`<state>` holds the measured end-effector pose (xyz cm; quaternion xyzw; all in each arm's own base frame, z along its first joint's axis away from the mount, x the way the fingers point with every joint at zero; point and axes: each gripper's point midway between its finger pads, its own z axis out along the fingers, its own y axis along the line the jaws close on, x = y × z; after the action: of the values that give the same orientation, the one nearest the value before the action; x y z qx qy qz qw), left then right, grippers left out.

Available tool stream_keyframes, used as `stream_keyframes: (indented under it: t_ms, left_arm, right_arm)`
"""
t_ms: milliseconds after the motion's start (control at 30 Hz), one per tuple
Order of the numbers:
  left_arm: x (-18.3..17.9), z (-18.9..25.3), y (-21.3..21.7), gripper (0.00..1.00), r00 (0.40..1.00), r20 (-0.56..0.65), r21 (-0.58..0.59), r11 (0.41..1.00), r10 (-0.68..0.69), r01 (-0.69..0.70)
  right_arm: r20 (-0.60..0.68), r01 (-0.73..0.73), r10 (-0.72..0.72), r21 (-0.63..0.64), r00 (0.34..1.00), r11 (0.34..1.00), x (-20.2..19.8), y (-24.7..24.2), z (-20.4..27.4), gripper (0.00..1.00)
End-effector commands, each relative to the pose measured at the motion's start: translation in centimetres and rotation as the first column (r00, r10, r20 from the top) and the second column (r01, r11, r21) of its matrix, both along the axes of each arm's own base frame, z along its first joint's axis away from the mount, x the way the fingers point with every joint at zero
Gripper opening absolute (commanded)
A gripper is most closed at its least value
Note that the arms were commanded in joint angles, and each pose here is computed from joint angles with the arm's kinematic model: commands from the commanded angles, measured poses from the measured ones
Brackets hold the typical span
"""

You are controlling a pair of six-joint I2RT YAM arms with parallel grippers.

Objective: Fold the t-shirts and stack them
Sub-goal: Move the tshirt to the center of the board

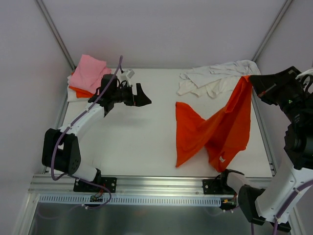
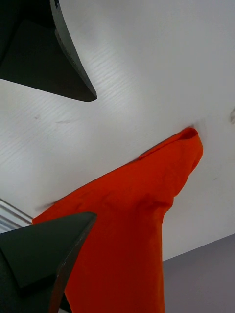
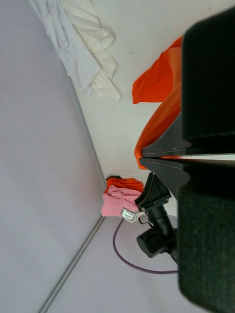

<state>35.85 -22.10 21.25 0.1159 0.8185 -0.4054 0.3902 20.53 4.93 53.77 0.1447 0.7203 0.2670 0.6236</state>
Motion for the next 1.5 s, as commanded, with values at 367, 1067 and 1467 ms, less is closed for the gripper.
stream_keyframes:
  t_ms: [367, 1067, 1467]
  left_arm:
    - [-12.0, -0.4, -5.9, 0.99, 0.915, -0.174, -0.087, 0.931, -0.363, 0.353]
    - [-19.7, -6.8, -6.1, 0.99, 0.741, -0.512, 0.135, 0.811, -0.434, 0.569]
    - [-17.6, -5.3, -7.6, 0.99, 0.789, -0.442, 0.127, 0.842, -0.425, 0.525]
  right_arm:
    - [-0.12, -0.047, 0.055, 0.068, 0.991, 0.997, 2.4, 0.4, -6.8, 0.0]
    - [-0.211, -0.009, 0.028, 0.093, 0.977, 0.996, 10.0, -1.5, -13.8, 0.0]
    - [-0.15, -0.106, 0.115, 0.071, 0.982, 0.992, 23.8, -2.1, -10.5, 0.0]
